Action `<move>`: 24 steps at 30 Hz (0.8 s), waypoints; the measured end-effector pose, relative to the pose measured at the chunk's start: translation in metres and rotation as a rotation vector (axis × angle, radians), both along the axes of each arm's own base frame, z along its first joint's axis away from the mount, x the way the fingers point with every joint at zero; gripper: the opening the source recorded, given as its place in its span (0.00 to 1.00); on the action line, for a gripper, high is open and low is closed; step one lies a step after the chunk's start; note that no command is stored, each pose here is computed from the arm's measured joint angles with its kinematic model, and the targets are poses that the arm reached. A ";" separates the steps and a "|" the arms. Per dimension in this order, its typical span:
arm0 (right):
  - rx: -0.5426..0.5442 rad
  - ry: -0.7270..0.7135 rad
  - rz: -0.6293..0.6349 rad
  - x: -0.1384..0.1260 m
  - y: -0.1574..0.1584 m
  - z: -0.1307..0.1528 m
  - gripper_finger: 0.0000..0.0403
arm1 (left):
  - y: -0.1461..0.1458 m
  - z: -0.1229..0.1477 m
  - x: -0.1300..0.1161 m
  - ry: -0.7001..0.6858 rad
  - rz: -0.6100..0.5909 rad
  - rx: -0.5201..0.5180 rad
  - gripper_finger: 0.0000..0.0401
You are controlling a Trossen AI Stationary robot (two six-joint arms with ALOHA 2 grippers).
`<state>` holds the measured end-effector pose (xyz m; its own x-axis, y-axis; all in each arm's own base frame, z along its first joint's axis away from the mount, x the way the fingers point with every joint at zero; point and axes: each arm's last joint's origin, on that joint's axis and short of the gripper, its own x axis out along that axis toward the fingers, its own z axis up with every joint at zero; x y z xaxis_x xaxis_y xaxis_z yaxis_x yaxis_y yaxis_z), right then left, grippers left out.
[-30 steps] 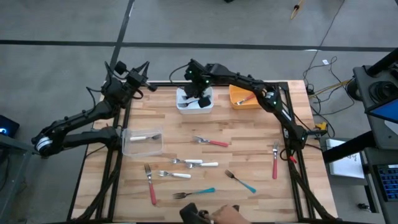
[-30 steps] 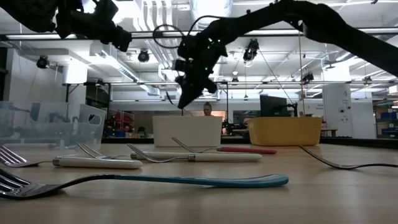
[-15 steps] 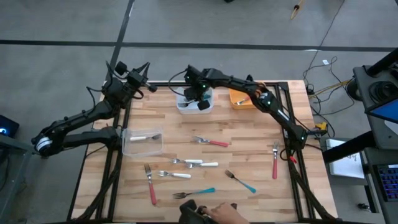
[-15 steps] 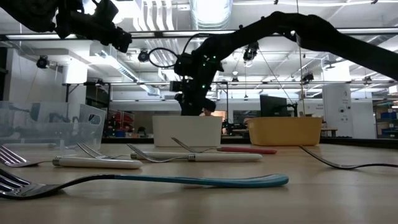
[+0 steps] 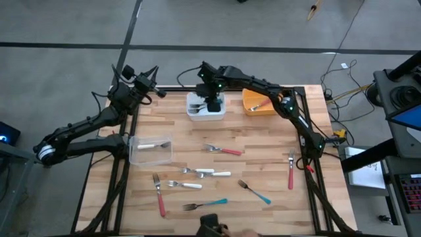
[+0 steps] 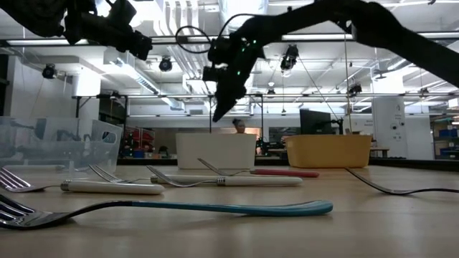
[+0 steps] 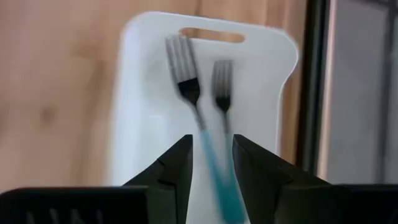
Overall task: Sort silverware by color (type)
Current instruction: Put the top pink fork into the yellow bin
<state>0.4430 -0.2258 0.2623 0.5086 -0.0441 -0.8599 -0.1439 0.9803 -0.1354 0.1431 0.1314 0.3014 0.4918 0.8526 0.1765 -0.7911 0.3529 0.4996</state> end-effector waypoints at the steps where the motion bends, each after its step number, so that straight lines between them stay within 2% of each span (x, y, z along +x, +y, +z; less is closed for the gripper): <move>1: 0.036 0.004 -0.020 -0.003 0.003 0.005 0.25 | -0.001 0.000 0.001 -0.012 -0.007 -0.009 0.00; 7: 0.281 0.008 -0.071 -0.024 0.028 0.039 0.20 | -0.010 -0.005 0.008 -0.078 -0.091 -0.110 0.00; 10: 0.352 0.040 -0.045 -0.027 0.043 0.042 0.19 | -0.020 -0.009 0.014 -0.095 -0.154 -0.185 0.00; 17: 0.393 0.102 0.030 -0.030 0.097 0.043 0.17 | -0.054 -0.016 0.029 -0.094 -0.348 -0.326 0.00; 24: 0.370 0.026 0.033 -0.035 0.153 0.025 0.17 | -0.086 -0.014 0.038 -0.102 -0.530 -0.355 0.00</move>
